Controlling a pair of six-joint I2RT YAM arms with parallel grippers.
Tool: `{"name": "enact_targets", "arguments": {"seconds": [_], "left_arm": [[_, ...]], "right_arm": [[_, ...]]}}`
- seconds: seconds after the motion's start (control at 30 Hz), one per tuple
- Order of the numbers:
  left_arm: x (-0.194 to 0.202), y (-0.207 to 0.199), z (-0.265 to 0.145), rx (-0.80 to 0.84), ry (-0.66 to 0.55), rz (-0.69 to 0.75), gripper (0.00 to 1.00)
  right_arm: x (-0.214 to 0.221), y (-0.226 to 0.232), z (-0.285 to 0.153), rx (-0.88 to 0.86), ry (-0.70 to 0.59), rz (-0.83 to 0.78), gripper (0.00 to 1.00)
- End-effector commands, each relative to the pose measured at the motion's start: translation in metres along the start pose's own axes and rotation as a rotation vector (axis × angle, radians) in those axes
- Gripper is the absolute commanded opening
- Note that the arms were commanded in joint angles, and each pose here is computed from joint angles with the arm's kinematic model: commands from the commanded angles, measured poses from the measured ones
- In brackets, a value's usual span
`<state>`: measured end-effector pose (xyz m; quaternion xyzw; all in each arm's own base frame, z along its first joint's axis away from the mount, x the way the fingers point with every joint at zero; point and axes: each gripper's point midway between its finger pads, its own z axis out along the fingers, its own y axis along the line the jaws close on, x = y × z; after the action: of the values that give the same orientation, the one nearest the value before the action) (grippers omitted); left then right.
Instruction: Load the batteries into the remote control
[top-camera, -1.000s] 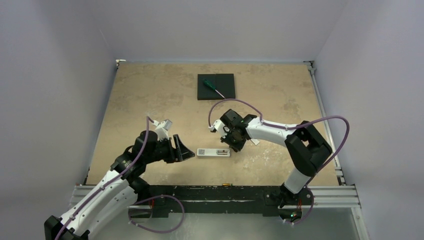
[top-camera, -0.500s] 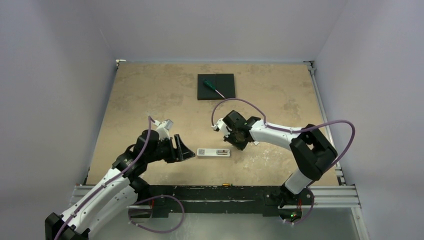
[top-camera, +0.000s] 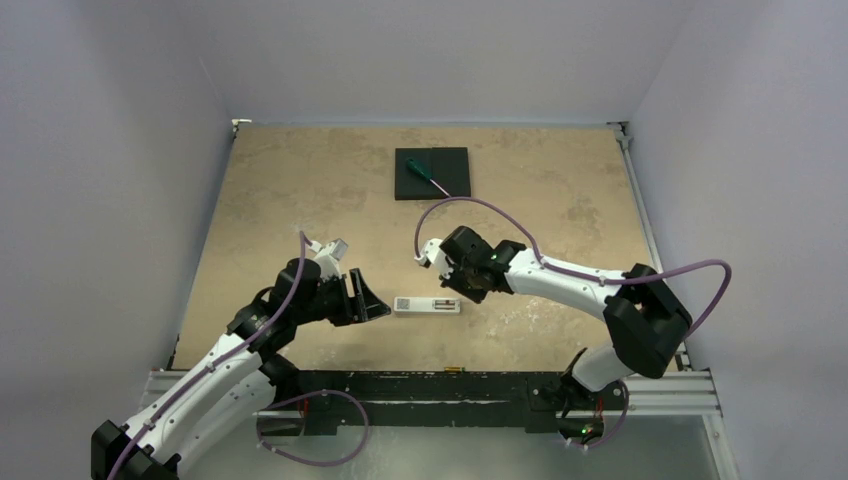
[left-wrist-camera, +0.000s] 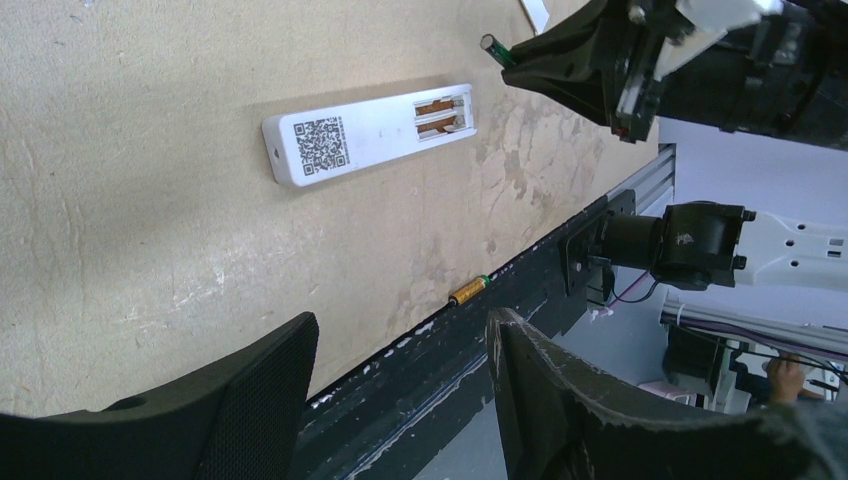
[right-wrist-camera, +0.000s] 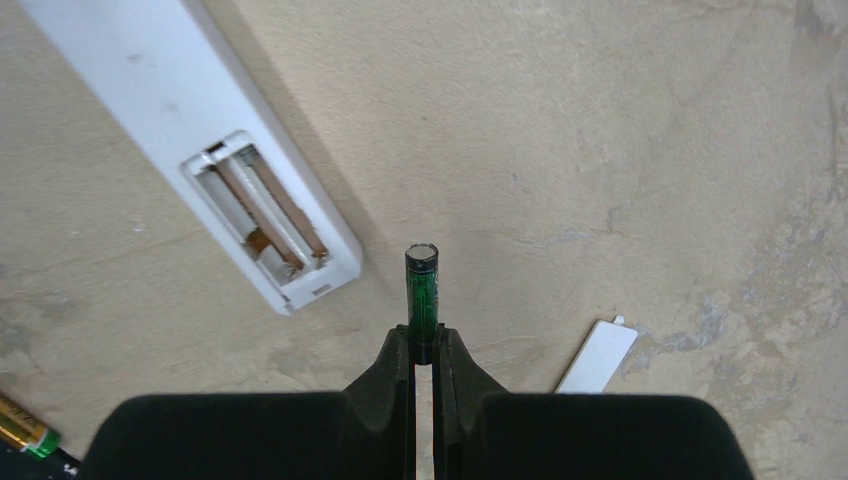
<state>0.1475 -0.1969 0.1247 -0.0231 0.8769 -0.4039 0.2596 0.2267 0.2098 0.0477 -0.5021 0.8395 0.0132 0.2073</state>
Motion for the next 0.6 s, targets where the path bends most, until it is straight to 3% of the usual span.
{"name": "enact_targets", "arguments": {"seconds": [0.0,0.57], "left_arm": [[-0.005,-0.004,0.001,0.022,-0.020,0.021,0.62],[-0.002,-0.004,0.002,0.023,-0.008,0.022,0.62]], "right_arm": [[-0.011,0.012,-0.012,-0.009,-0.061,-0.052,0.00],[-0.015,0.041,-0.011,-0.064,-0.030,-0.199,0.00]]}}
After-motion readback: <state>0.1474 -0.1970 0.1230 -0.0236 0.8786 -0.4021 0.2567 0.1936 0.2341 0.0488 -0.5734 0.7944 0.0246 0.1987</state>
